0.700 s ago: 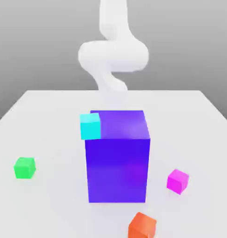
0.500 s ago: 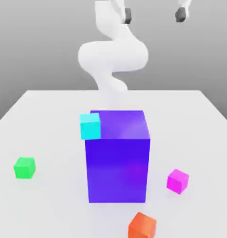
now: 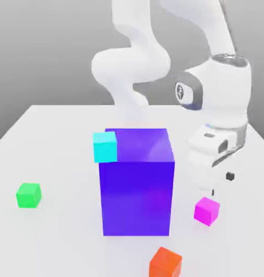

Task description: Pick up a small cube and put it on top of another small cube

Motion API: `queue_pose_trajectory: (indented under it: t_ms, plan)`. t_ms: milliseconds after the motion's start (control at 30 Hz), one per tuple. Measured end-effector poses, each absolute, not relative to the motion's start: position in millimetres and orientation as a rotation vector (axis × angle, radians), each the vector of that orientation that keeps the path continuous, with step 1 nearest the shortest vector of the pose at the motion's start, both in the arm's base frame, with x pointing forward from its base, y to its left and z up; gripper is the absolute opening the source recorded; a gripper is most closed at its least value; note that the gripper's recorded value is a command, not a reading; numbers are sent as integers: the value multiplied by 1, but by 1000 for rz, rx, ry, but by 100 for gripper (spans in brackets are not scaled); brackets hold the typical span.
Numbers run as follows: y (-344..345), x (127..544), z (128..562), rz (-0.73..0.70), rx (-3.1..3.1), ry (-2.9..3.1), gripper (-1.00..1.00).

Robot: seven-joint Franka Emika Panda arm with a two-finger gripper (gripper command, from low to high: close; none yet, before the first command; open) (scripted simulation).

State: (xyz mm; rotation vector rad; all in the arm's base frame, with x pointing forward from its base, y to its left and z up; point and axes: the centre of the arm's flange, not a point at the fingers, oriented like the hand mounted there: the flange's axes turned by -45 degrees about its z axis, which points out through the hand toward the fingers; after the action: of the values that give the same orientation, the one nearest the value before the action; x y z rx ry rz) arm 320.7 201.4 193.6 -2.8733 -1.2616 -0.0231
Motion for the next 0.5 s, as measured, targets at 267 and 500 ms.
queue_pose_trajectory:
  t_ms: [267, 500]
  plan:
    - [200, 315, 128, -1, -2871, -1277, -100]
    - [200, 316, 135, -1, -2871, -1279, -100]
